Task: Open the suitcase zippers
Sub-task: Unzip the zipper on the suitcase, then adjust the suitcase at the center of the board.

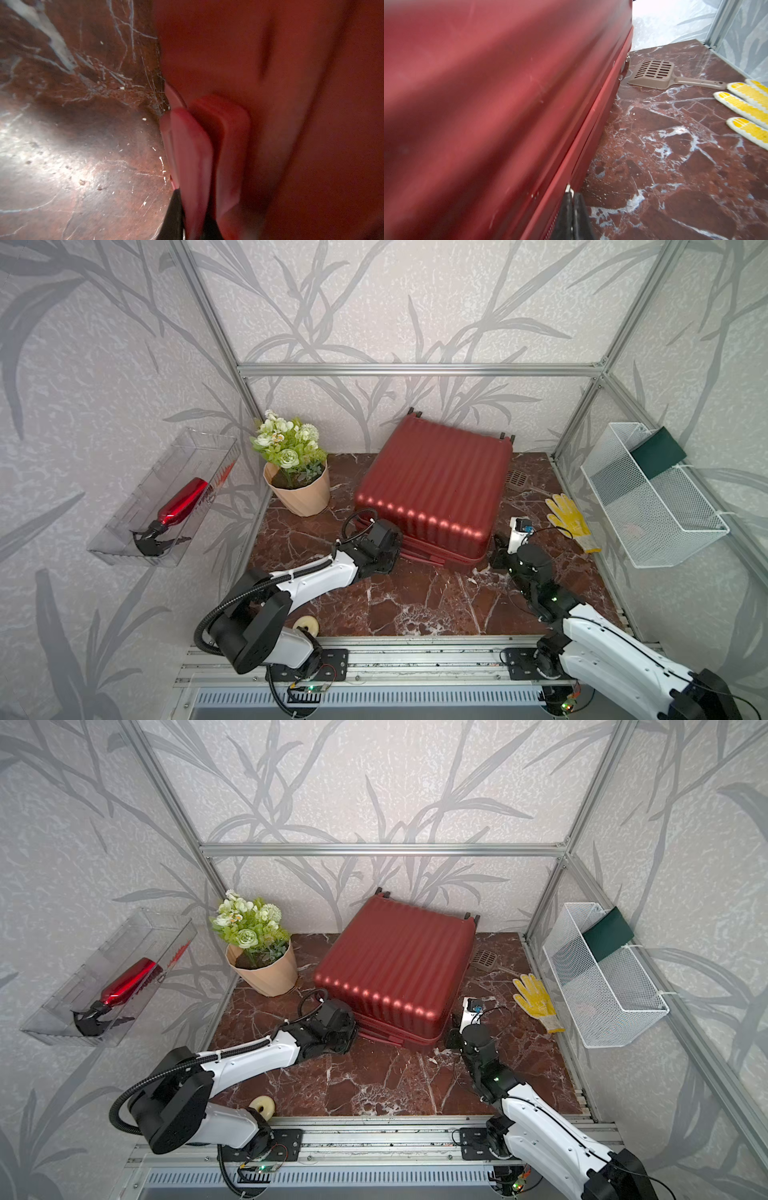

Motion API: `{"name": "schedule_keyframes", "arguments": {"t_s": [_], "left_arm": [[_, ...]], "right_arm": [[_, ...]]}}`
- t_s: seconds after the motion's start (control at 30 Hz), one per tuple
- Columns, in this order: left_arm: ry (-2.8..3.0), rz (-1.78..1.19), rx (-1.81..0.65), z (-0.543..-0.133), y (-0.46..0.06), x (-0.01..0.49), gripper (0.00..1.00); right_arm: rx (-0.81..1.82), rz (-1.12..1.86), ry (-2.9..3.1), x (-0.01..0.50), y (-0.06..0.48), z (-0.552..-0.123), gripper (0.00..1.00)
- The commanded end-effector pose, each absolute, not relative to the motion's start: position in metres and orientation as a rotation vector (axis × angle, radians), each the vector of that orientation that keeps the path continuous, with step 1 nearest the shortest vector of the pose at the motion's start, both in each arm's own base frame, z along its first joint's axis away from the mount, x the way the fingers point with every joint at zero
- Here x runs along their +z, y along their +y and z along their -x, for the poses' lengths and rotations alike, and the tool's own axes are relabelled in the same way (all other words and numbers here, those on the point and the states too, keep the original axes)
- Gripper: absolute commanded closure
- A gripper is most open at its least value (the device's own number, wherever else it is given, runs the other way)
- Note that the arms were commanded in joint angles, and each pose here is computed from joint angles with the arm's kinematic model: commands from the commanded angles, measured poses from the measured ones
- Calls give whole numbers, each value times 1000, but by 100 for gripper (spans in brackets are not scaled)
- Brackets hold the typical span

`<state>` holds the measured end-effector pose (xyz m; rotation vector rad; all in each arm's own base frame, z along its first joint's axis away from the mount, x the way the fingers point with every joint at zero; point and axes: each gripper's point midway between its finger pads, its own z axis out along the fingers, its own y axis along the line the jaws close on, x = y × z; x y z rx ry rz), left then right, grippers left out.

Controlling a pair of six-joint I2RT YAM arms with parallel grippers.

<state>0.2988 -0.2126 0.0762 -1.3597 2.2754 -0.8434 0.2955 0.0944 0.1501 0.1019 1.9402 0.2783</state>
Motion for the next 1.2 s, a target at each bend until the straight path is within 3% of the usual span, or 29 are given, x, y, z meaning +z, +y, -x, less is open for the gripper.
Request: {"name": "schedule_keyframes", "arguments": {"t_s": [0.0, 0.2, 0.43, 0.6, 0.7, 0.8, 0.97, 1.17], "left_arm": [[2186, 1273, -600, -299, -169, 69, 100], [2233, 1157, -662, -290, -197, 78, 100], [2289, 1019, -698, -282, -220, 90, 99], [2294, 935, -687, -277, -215, 108, 60], [2301, 859, -640, -273, -206, 124, 43], [2321, 762, -607, -268, -200, 142, 36], [2381, 533, -529, -258, -193, 173, 35], [2321, 160, -337, -250, -166, 248, 38]], "right_arm": [[185, -218, 1924, 152, 66, -310, 100], [208, -191, 1960, 149, 71, -314, 98], [153, -208, 1959, 170, 57, -298, 64], [99, -236, 1973, 186, 42, -281, 49], [76, -242, 2013, 186, 37, -271, 48], [77, -270, 2039, 187, 32, -261, 48], [154, -290, 2041, 207, 36, -251, 47], [202, -201, 2092, 249, 49, -246, 49]]}}
